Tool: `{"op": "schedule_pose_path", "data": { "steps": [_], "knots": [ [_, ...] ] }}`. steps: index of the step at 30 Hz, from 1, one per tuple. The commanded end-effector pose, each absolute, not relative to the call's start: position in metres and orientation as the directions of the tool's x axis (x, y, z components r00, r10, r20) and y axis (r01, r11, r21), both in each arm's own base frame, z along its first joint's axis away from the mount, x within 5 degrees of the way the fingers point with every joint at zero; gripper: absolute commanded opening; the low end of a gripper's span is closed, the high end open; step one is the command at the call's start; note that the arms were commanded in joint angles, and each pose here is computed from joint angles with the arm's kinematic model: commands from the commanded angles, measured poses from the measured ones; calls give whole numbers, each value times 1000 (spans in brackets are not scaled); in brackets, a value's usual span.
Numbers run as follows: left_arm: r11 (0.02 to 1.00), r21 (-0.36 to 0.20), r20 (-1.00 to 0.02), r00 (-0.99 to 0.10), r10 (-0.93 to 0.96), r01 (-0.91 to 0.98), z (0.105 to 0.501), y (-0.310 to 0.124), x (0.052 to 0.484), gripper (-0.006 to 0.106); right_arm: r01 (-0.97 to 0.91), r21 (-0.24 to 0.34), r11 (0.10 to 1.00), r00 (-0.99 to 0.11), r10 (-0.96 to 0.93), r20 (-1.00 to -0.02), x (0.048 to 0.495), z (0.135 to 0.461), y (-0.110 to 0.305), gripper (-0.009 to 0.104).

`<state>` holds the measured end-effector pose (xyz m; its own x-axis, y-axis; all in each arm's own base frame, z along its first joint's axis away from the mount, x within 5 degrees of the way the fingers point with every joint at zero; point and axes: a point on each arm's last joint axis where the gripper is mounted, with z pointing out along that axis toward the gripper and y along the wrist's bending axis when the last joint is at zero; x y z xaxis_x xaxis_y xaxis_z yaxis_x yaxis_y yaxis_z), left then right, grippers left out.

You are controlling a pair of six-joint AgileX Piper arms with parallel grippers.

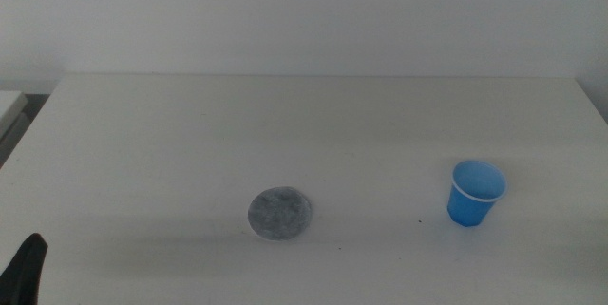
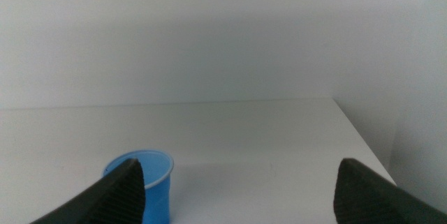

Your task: Place an empty cup on a cup mat.

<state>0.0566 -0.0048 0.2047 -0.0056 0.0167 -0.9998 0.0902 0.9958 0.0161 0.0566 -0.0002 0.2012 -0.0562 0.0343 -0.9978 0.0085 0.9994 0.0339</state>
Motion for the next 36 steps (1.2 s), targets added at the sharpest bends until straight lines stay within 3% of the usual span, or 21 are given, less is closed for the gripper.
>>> {"op": "schedule_pose_path", "data": {
  "steps": [1,3,4,6,13,19,29,36],
  "knots": [
    [996,11,-1000,3,11,92,205,-5,56,94,9,22,1000,-56,22,-998,56,200,0,93],
    [996,11,-1000,3,11,92,205,-5,56,94,9,22,1000,-56,22,-998,56,200,0,93],
    [996,11,-1000,3,11,92,205,-5,56,94,6,64,998,-47,64,-997,56,201,0,93],
    [996,11,-1000,3,11,92,205,-5,56,94,5,88,996,-51,88,-995,57,201,0,93],
    [996,11,-1000,3,11,92,205,-5,56,94,18,140,990,-177,141,-974,73,217,1,93],
    [996,11,-1000,3,11,92,205,-5,56,94,23,124,992,-376,124,-918,107,253,2,93],
    [996,11,-1000,3,11,92,205,-5,56,94,9,125,992,-727,92,-681,179,320,6,93],
    [996,11,-1000,3,11,92,205,-5,56,94,16,151,988,-715,117,-689,215,350,7,93]
  ]
}}
